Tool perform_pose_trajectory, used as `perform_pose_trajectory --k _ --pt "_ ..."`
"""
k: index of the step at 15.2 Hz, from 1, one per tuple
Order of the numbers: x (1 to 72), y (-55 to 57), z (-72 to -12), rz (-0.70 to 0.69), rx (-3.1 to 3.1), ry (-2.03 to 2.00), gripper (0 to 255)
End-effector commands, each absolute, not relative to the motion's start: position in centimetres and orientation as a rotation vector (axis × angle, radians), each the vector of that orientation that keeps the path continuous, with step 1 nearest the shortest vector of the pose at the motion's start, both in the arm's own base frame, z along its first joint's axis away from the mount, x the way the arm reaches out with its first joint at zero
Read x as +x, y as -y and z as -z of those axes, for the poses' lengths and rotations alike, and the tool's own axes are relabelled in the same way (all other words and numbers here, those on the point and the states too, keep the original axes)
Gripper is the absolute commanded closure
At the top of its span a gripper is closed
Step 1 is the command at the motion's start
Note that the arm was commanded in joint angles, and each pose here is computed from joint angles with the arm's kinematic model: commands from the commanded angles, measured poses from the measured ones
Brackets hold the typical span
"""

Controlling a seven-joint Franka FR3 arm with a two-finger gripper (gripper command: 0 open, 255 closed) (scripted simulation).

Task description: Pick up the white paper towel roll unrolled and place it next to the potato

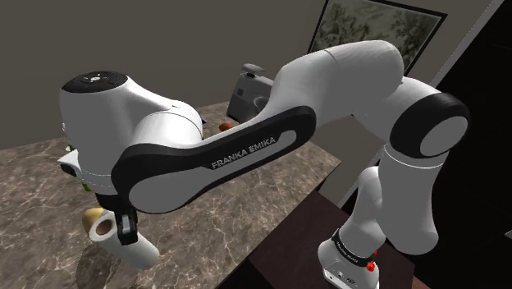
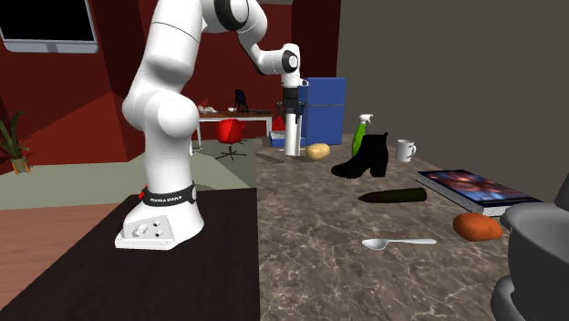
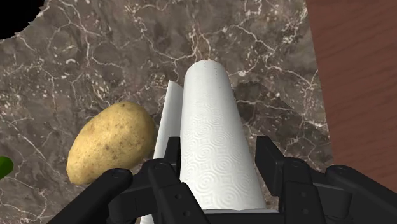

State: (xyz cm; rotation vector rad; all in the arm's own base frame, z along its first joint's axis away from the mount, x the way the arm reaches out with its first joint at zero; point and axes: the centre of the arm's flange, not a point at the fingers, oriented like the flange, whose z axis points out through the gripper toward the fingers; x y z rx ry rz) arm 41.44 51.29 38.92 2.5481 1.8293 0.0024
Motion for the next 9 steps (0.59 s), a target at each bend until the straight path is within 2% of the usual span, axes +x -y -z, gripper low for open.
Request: perform_pose_trajectory --k 1,9 --pt "41.6 -52.4 -38.5 -0.003 2.549 -1.828 255" --pt "41.6 -52.4 -34.3 -0.003 2.549 -1.828 255"
